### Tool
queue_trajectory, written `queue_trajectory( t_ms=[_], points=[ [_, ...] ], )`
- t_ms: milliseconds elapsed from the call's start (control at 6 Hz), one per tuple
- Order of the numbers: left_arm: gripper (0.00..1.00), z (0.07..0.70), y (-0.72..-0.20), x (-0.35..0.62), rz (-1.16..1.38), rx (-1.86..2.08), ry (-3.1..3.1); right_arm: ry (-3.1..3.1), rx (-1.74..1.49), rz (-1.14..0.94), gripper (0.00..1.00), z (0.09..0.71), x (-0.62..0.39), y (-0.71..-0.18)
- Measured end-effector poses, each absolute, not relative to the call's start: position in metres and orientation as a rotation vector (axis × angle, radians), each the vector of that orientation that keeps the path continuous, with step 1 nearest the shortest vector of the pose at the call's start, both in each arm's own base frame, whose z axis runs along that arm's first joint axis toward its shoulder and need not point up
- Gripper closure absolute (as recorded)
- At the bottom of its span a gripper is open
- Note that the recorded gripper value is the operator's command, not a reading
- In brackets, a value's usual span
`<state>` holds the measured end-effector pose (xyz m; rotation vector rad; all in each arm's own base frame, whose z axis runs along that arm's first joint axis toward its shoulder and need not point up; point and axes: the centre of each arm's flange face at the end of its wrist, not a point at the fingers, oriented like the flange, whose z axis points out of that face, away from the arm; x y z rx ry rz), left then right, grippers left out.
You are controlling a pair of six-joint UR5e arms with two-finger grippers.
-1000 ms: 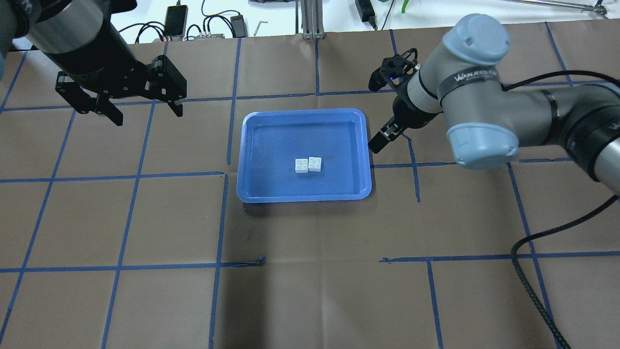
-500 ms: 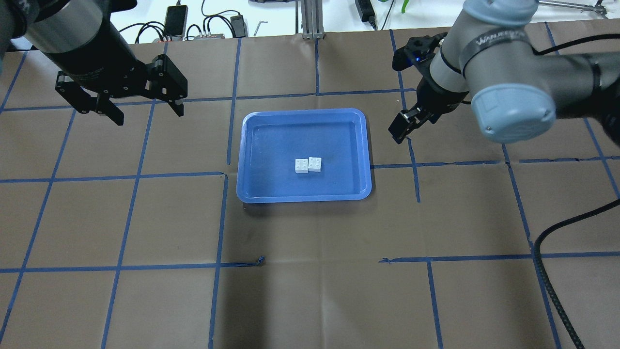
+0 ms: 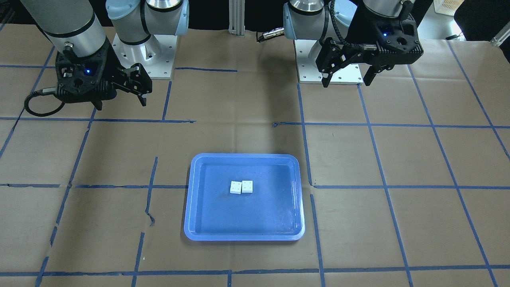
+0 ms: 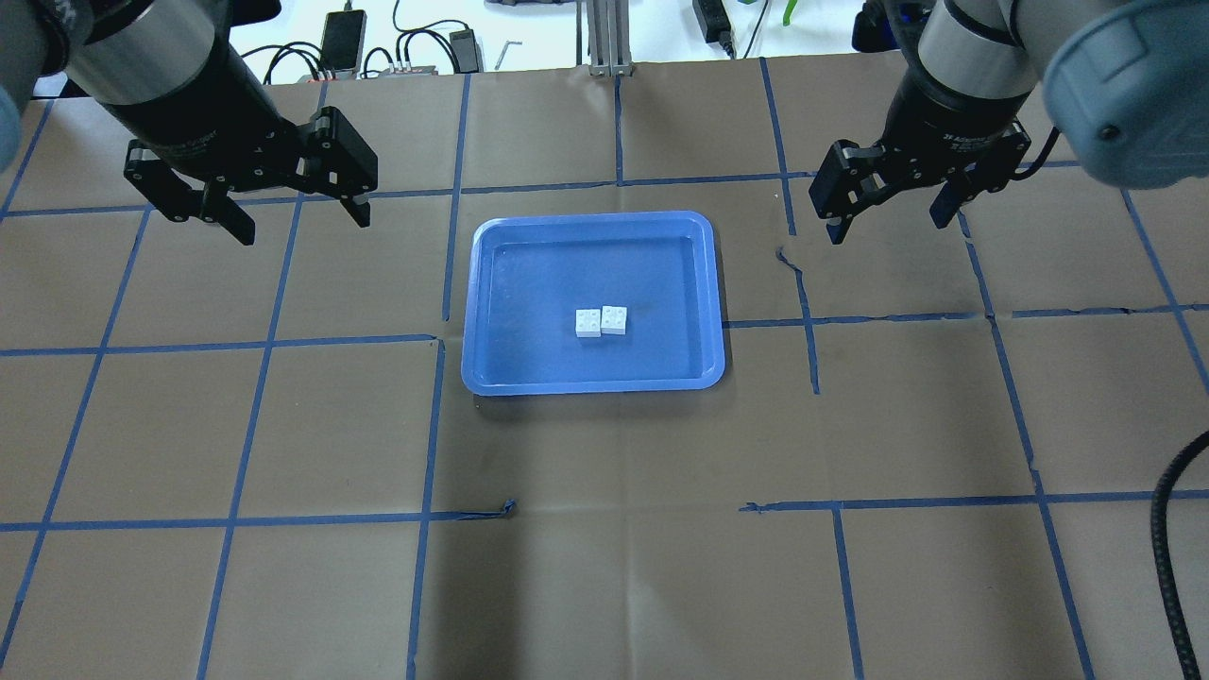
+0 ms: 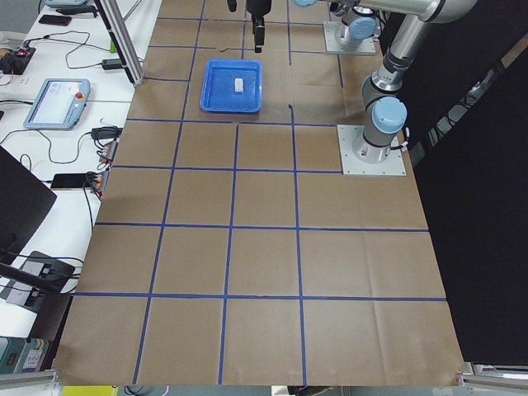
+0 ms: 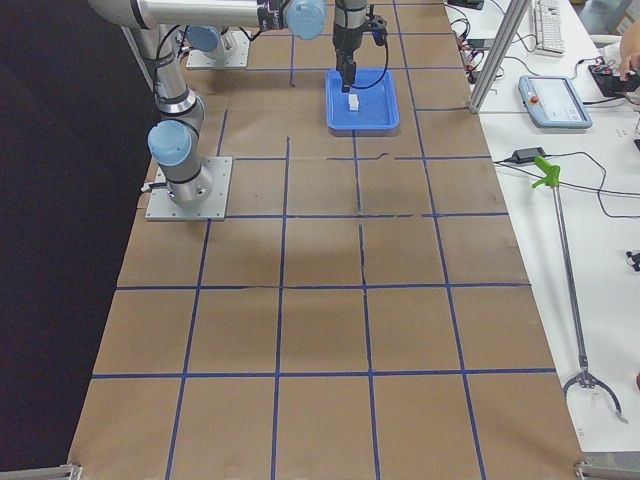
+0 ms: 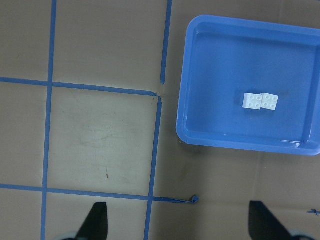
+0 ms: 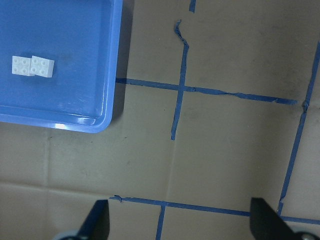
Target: Assemble white blocks and place on blue tray
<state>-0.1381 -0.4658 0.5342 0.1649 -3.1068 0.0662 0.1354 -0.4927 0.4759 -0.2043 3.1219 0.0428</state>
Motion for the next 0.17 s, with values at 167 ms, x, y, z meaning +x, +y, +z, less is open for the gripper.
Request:
queue_trajectory(
  t_ms=[167],
  points=[
    [0.01, 0.5335, -0.4663, -0.1382, 0.064, 0.165, -3.106, 3.122, -0.201, 0.044, 0.0, 0.4761, 0.1351, -0.4924]
  ],
)
